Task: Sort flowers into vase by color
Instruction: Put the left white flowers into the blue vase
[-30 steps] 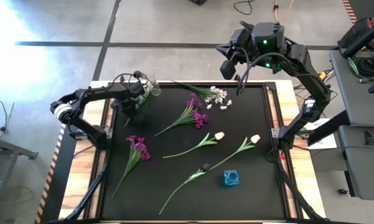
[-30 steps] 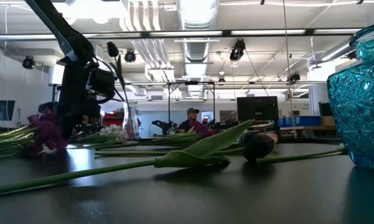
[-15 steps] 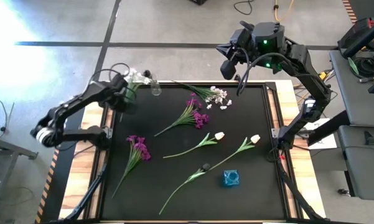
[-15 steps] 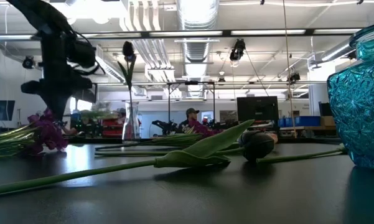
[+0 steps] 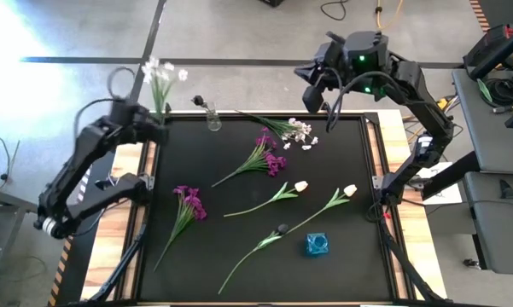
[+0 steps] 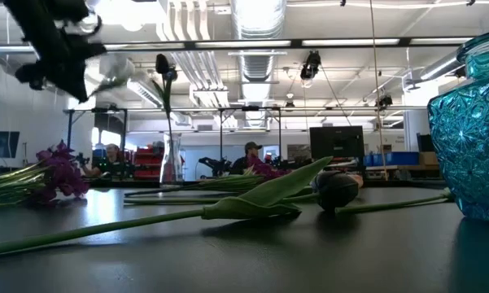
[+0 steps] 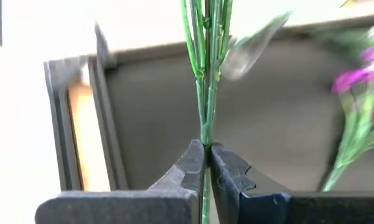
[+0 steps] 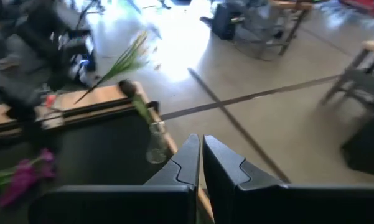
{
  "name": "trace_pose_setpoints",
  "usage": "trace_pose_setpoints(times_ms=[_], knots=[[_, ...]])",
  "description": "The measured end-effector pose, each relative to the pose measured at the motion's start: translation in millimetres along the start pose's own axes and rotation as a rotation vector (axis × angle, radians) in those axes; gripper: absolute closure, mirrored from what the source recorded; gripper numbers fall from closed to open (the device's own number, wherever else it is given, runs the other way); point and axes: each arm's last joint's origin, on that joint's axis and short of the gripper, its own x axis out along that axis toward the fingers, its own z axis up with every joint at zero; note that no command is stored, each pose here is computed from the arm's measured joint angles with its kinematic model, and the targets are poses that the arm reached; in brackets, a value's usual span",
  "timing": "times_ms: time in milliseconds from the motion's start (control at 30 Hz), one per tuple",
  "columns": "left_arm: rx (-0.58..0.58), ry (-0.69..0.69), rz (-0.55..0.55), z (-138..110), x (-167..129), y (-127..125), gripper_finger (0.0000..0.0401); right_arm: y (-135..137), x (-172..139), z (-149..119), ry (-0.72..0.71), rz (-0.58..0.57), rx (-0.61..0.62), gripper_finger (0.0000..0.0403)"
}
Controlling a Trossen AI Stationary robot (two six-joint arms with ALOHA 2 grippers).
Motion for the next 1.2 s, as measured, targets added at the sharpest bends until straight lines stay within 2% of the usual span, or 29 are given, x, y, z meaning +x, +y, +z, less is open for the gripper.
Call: trace_pose_setpoints(times_ms=[133,300,433,600,833,1033,1200], knots=[[0.087,-0.239,-0.09,14.2,-51.4,-4.1,0.0401,5.5,10.4,-6.9,0.027,0.123,-0.016,0.039],[0.228,-0.498,-0.398,13.4,-109.1,-11.2,0.0401,17.2,27.8,-15.2,0.024,0.186,-0.007,0.039],[0.289,-0.633,-0.59,7.9,-129.8,-14.1,0.0401,37.5,47.5,-20.2,-0.037,0.264,-0.014,0.039],[0.276,-0.68,-0.709,9.6,-123.3,-17.0,0.0401,59.0,68.5,-21.7,-0.159,0.336,0.069,0.039],[0.29,-0.642,-0.846,23.5,-93.5,-25.0,0.0401,78.5,91.1,-25.3,-0.227,0.381,0.209,0.039],[0.35,-0.662,-0.951,39.7,-83.0,-39.3,0.0401,91.1,100.6,-19.4,-0.227,0.41,0.231,0.0388],[0.396,-0.688,-1.03,51.6,-72.7,-61.7,0.0401,92.5,100.5,-10.1,-0.254,0.417,0.239,0.035]])
